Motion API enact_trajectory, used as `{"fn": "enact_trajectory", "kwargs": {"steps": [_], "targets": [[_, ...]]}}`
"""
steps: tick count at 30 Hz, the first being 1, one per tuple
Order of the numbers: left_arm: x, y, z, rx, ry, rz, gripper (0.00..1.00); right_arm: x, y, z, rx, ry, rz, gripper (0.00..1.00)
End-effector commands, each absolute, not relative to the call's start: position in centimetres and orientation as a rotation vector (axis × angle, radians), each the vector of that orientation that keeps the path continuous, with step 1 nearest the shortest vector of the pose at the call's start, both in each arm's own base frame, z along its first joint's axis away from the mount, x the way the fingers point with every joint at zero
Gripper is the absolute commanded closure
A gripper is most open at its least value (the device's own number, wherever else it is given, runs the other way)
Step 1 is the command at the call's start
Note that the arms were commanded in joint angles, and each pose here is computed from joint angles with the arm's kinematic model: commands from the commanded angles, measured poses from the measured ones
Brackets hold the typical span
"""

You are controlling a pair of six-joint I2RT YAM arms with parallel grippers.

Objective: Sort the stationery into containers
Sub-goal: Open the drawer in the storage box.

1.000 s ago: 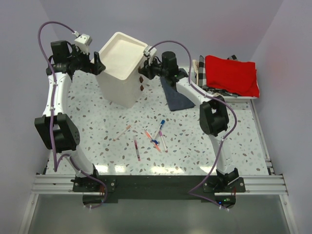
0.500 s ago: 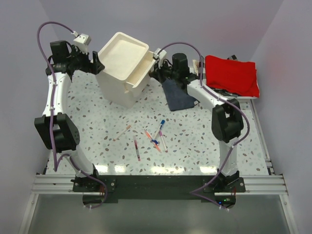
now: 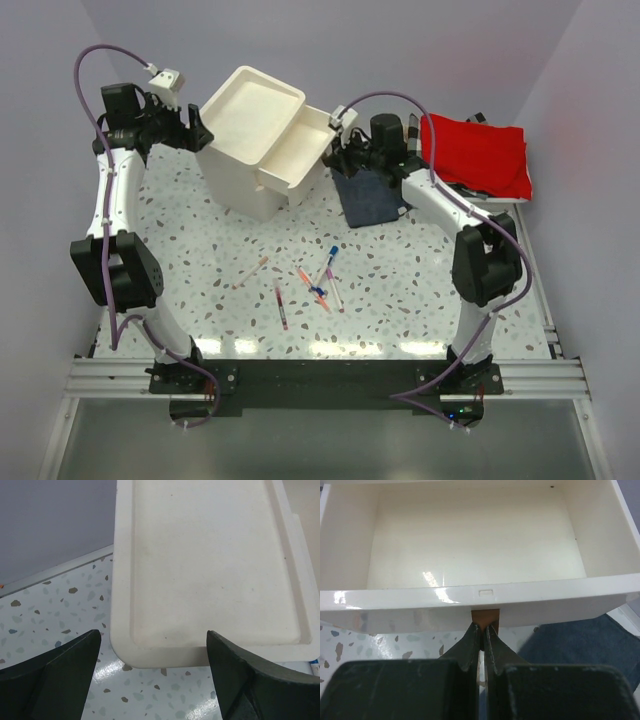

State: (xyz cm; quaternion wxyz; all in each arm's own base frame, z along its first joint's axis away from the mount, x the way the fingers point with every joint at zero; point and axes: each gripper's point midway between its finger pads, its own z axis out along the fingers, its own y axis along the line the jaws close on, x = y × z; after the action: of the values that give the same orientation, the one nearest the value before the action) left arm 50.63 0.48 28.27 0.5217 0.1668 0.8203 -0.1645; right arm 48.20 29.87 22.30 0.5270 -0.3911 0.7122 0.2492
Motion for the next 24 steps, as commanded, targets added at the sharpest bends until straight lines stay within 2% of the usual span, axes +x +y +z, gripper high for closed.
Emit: {"fn": "enact_trajectory", "kwargs": {"steps": [1, 6, 9, 10, 13, 15, 18, 20, 22, 23, 24], "targets": [[51.6, 2.5, 28.8, 0.365, 1.956, -0.319, 0.08, 46.9, 28.4, 26.2, -0.941, 1.627, 0.557, 1.0], [51.7, 2.7, 29.4, 0.366, 1.944, -0.301, 0.05, 46.3, 27.8, 26.1, -0.937, 1.636, 0.545, 1.0], [51.9, 2.7, 30.8, 0.371, 1.913, -0.297, 0.02, 46.5, 27.3, 25.4, -0.942, 1.667, 0.506, 0.69], [51.9, 2.4, 31.7, 0.375, 1.893, -0.301, 0.01, 46.6, 26.6, 25.5, -0.943, 1.692, 0.472, 0.55], [51.2, 1.6, 35.5, 0.413, 1.807, -0.318, 0.0, 45.8, 24.3, 26.4, -1.017, 1.695, 0.32, 0.38], [50.2, 1.2, 37.6, 0.428, 1.766, -0.311, 0.0, 44.5, 23.3, 26.5, -1.086, 1.686, 0.286, 0.34], [48.4, 1.2, 39.5, 0.406, 1.747, -0.283, 0.0, 40.2, 22.6, 25.9, -1.238, 1.665, 0.318, 0.33], [46.4, 1.4, 41.4, 0.404, 1.716, -0.222, 0.0, 35.8, 22.8, 23.9, -1.394, 1.643, 0.444, 0.34], [44.9, 1.9, 40.7, 0.399, 1.736, -0.168, 0.0, 32.3, 22.8, 21.6, -1.598, 1.569, 0.519, 0.35], [43.0, 2.2, 42.3, 0.392, 1.701, -0.097, 0.0, 31.2, 23.4, 21.0, -1.655, 1.529, 0.563, 0.35], [42.3, 2.5, 40.6, 0.384, 1.729, -0.075, 0.0, 30.7, 23.7, 20.2, -1.74, 1.471, 0.546, 0.36]]}}
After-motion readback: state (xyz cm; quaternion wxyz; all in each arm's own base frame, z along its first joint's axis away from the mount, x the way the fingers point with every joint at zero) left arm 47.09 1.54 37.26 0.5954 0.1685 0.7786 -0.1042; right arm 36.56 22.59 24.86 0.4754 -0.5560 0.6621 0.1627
